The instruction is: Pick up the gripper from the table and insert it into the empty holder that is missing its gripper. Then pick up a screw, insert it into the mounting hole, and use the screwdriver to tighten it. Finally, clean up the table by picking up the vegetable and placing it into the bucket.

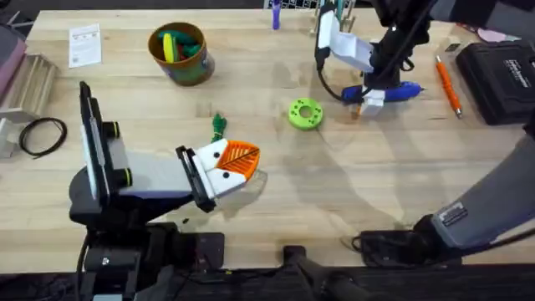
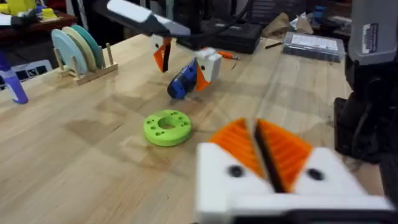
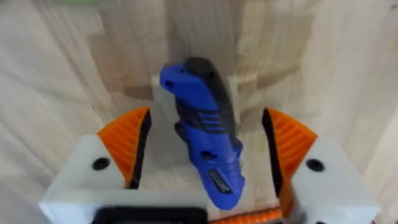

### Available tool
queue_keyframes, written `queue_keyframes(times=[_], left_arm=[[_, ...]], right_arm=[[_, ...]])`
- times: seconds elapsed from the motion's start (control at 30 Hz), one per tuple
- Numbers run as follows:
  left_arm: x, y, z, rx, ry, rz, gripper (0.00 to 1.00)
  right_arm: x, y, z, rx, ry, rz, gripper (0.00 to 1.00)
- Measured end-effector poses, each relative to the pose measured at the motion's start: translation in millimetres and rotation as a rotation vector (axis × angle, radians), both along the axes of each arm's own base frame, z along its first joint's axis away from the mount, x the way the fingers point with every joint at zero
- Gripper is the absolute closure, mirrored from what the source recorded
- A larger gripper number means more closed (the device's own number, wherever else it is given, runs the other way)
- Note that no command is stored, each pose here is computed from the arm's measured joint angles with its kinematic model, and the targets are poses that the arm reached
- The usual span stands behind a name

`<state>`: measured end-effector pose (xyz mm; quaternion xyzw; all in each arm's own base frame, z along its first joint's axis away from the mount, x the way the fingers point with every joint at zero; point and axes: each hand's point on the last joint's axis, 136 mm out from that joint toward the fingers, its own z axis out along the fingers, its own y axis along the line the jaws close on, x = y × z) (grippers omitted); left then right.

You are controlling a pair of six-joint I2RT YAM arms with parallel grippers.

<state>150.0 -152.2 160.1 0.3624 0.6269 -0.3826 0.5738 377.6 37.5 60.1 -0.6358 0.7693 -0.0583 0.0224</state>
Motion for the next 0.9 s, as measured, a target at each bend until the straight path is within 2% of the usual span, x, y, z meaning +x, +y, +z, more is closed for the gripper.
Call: queue_keyframes(times=[0.03, 0.2, 0.23, 0.57, 0.73, 0.83, 0.9], left_arm=[[0.0, 0.0, 0, 0.002, -0.005, 0.0, 0.889], [0.0, 0.0, 0, 0.001, -0.003, 0.0, 0.086], [0.0, 0.0, 0, 0.001, -0.001, 0.0, 0.04], [2.2, 1.1, 0, 0.002, -0.005, 0.014, 0.015], [7.9, 4.1, 0, 0.007, -0.01, 0.051, 0.015], [8.9, 4.7, 1, 0.001, 0.001, 0.058, 0.016], [9.3, 4.9, 1, -0.008, 0.017, 0.062, 0.015]], right_arm=[[0, 4, 6, 0.003, -0.016, 0.004, 0.025], [0, 28, 43, 0.054, -0.117, -0.037, 0.026], [-1, 32, 49, 0.069, -0.134, -0.052, 0.025], [-10, 59, 106, 0.195, -0.276, -0.19, 0.026], [-25, 92, 130, 0.272, -0.32, -0.221, 0.027], [-31, 106, 138, 0.324, -0.325, -0.316, 0.027], [-35, 104, 140, 0.336, -0.325, -0.418, 0.025]])
